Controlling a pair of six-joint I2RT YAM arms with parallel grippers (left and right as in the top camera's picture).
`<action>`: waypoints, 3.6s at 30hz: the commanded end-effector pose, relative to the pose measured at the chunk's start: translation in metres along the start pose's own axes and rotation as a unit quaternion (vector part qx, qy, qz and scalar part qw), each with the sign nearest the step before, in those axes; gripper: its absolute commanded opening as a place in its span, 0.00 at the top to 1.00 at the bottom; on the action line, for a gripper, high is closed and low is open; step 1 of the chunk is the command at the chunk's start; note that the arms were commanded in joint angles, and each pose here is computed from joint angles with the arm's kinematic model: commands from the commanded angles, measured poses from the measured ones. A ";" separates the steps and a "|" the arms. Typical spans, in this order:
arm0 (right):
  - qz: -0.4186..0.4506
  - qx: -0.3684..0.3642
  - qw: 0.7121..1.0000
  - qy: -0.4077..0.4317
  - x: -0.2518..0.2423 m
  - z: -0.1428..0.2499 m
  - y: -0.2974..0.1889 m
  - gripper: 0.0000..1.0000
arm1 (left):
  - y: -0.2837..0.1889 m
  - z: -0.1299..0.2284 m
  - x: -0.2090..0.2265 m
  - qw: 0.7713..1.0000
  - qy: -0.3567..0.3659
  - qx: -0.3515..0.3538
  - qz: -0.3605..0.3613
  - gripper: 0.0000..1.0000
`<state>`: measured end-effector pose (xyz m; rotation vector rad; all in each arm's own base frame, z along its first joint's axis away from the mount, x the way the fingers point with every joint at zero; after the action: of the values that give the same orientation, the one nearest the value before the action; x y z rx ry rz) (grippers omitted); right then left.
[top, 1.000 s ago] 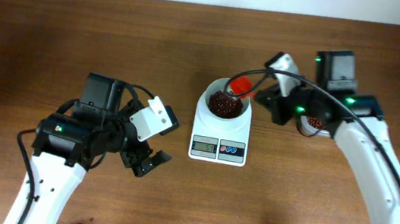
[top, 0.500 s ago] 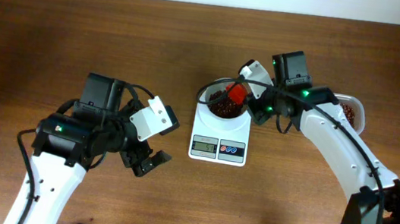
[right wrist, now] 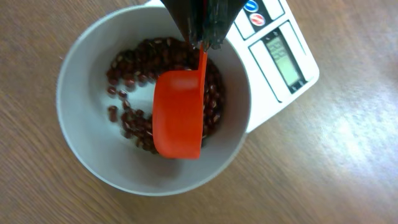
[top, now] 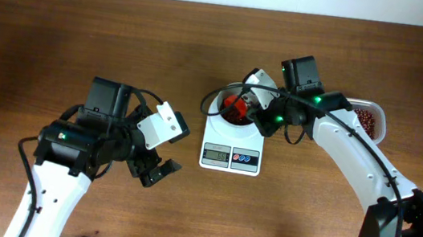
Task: Scoop and weigh 50g on scale
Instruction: 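Tilt and shake the red scoop to add beans into the bowl, then carry the scoop right back to the bean tub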
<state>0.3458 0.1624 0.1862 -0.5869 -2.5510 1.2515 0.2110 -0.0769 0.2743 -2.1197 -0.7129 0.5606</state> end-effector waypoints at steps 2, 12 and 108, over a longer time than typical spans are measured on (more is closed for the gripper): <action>-0.024 -0.021 0.999 0.039 0.001 -0.006 0.002 0.96 | -0.005 -0.005 0.001 1.000 0.013 -0.010 -0.003 0.01; 0.012 -0.050 0.996 0.074 -0.024 -0.006 -0.032 0.96 | -0.005 -0.005 0.001 1.000 0.013 -0.010 -0.003 0.01; 0.059 -0.141 0.958 0.242 -0.058 0.089 -0.182 0.96 | -0.005 -0.005 0.001 1.000 0.013 -0.010 -0.003 0.01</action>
<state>0.3305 0.0101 0.2581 -0.8295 -2.3305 0.6659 0.2109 -0.0769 0.2743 -2.1194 -0.7127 0.5609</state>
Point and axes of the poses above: each gripper's point midway between its finger pads, its own y axis out along the fingers, its own x axis along the line the jaws close on, z = x × y, the point moved 9 cm from there along -y, back along the fingers, and after that the axes turned 12 degrees about -y, right-handed, at the moved point
